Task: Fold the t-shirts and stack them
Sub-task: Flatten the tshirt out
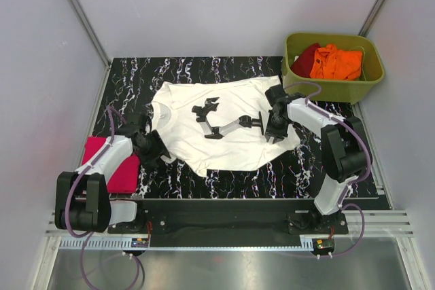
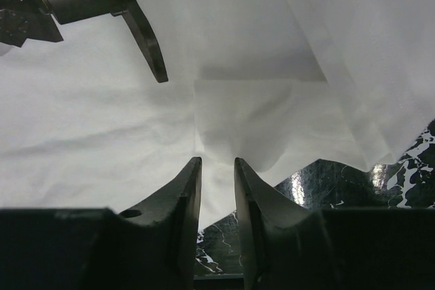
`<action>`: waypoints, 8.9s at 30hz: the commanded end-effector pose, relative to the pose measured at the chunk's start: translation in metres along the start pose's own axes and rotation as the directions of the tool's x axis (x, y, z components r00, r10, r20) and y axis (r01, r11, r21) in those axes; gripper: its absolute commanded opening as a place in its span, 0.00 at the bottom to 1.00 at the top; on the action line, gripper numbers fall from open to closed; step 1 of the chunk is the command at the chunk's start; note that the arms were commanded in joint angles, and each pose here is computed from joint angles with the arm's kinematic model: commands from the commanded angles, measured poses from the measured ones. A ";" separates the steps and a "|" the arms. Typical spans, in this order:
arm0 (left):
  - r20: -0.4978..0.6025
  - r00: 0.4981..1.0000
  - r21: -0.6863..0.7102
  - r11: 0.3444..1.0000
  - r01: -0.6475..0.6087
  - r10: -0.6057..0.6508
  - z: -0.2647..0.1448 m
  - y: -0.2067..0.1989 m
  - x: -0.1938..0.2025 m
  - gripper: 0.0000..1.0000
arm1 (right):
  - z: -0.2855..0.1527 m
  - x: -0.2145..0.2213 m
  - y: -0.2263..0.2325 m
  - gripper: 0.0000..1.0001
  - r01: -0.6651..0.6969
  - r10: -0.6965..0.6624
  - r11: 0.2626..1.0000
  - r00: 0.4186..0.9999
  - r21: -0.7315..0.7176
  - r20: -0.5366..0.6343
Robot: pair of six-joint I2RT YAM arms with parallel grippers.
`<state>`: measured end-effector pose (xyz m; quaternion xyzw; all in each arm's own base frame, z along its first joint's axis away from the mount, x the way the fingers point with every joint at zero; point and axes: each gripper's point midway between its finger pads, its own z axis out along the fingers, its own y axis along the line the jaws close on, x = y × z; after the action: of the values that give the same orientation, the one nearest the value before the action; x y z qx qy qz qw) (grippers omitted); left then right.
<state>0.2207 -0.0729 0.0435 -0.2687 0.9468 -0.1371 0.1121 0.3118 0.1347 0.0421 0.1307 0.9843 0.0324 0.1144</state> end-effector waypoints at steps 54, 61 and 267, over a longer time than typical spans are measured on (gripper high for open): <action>0.290 0.946 -0.006 0.989 -0.147 0.143 -0.050 -0.034 -0.074 0.00 | -0.088 0.002 -0.024 0.00 0.057 -0.059 0.998 0.990 0.018 0.127; 0.285 0.909 0.093 0.936 -0.341 0.303 -0.044 -0.132 -0.117 0.00 | -0.087 -0.003 -0.021 0.00 0.039 -0.041 0.999 0.992 0.018 0.122; 0.734 0.678 0.254 0.940 -0.229 -0.033 -0.205 -0.040 -0.071 0.00 | -0.112 -0.020 -0.033 0.00 -0.189 0.284 0.938 0.899 -0.290 0.332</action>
<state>0.2318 -0.0382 0.2111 -0.2394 0.8262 -0.1907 0.4730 0.2751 0.0959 0.1069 0.2202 0.9391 0.1228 0.2336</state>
